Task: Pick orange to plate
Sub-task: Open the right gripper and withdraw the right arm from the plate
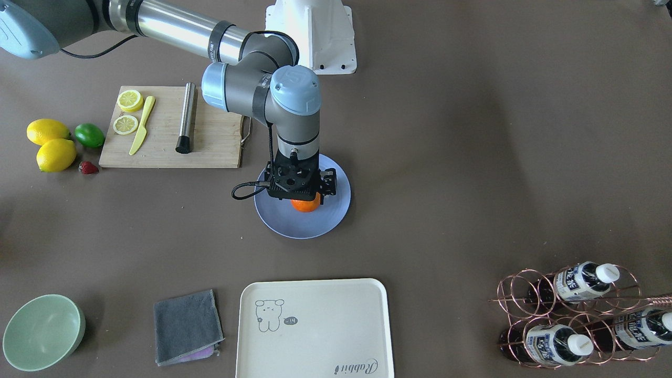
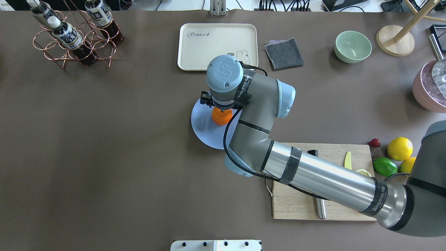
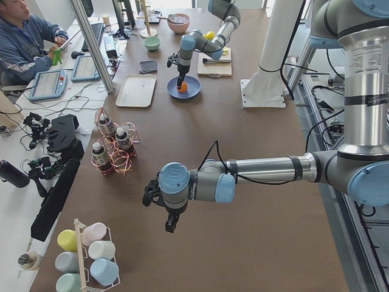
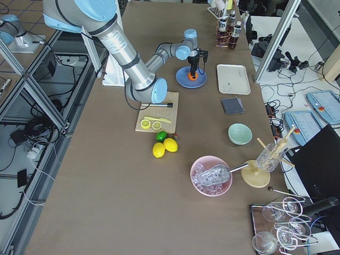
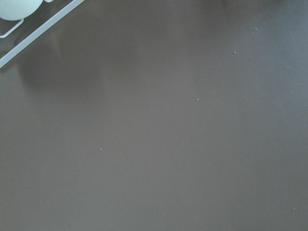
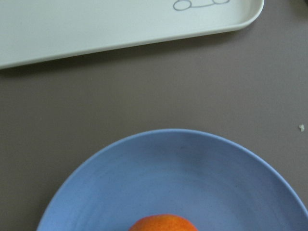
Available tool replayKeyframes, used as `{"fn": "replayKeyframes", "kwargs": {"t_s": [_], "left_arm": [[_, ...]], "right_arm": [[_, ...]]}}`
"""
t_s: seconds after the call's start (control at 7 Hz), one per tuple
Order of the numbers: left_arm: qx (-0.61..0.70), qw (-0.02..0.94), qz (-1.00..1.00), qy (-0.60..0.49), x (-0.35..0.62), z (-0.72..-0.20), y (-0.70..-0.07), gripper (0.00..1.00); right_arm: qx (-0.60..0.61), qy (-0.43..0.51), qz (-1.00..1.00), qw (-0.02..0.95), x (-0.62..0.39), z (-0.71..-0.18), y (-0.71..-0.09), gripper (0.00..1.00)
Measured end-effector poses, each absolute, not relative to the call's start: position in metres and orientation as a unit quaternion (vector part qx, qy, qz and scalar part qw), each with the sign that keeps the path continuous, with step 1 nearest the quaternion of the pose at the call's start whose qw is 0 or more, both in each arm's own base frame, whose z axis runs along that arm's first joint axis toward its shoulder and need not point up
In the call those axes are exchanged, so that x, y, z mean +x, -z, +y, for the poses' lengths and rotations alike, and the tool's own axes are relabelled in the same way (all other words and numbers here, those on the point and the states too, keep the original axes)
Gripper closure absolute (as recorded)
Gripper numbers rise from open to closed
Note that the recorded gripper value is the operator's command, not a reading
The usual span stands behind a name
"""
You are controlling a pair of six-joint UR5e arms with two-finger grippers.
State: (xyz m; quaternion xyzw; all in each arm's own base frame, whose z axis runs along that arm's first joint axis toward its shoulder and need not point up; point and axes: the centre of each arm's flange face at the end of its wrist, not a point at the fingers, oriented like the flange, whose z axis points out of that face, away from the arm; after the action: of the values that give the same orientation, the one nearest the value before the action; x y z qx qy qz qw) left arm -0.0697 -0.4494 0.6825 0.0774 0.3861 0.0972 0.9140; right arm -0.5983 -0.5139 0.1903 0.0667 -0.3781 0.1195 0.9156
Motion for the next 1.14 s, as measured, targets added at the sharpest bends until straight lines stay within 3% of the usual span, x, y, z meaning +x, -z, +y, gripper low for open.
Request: {"fn": "replayKeyframes", "kwargs": {"t_s": [0.29, 0.43, 1.14], "left_arm": [[0.077, 0.914, 0.386, -0.100, -0.067, -0.450, -0.682, 0.01], [0.076, 0.914, 0.386, -0.101, -0.065, -0.450, -0.682, 0.01], [0.071, 0.913, 0.387, -0.106, -0.060, -0.451, -0.686, 0.01]], "right_arm": [[0.056, -0.113, -0.391, 0.912, -0.533, -0.560, -0.191, 0.00], [0.061, -0.092, -0.384, 0.917, -0.484, -0.580, -0.220, 0.00], [0.097, 0.078, -0.336, 0.933, -0.159, -0.567, -0.474, 0.00]]}}
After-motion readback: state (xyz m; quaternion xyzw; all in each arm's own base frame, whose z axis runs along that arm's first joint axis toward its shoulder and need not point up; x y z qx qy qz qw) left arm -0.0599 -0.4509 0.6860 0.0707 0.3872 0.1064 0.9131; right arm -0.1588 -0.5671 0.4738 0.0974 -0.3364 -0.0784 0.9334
